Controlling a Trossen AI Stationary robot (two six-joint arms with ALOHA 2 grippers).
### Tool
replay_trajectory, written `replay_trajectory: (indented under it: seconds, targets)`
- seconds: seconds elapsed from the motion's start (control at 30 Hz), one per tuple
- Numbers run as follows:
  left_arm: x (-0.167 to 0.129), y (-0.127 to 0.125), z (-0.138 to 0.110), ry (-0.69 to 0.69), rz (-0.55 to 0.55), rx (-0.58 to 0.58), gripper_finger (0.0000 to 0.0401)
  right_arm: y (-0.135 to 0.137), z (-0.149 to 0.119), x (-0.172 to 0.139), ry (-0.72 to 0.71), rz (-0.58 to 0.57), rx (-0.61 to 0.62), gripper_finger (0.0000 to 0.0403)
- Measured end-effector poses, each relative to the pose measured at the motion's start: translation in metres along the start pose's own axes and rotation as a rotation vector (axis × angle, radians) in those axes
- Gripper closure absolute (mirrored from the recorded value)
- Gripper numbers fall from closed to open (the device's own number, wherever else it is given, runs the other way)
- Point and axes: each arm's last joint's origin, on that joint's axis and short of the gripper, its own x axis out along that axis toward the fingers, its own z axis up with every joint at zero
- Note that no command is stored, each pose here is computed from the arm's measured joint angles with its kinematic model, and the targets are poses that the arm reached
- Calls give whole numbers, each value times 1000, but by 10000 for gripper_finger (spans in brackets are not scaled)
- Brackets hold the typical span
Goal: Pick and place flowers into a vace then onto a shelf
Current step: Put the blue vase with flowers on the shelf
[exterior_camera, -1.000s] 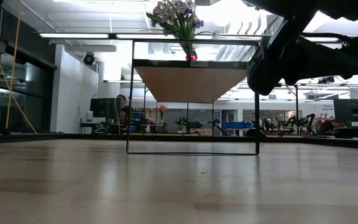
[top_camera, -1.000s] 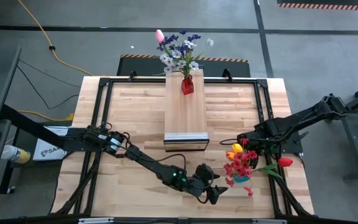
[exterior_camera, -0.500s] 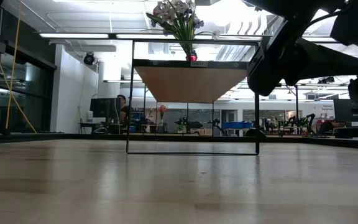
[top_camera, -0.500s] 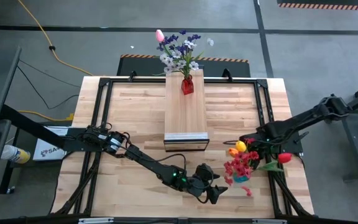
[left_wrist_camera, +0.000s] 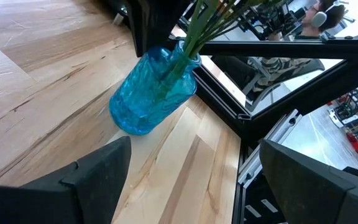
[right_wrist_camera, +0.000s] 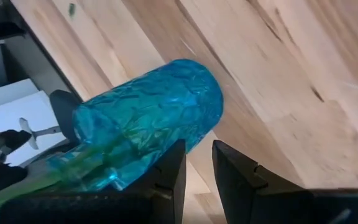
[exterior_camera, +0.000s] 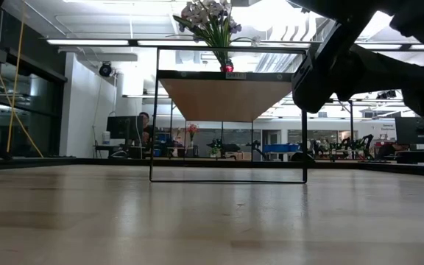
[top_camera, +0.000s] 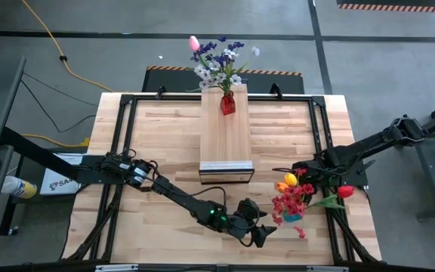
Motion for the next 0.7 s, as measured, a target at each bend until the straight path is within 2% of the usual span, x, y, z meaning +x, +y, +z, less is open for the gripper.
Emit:
replay_trajectory:
  seconds: [0.37,0.7]
  targets:
    - [0,0,0,1,0,1,16,2,0,0,10,22,16,331]
    - [0,2,-2,32,15,18,16,-1,-7,2,84,-20,72,332]
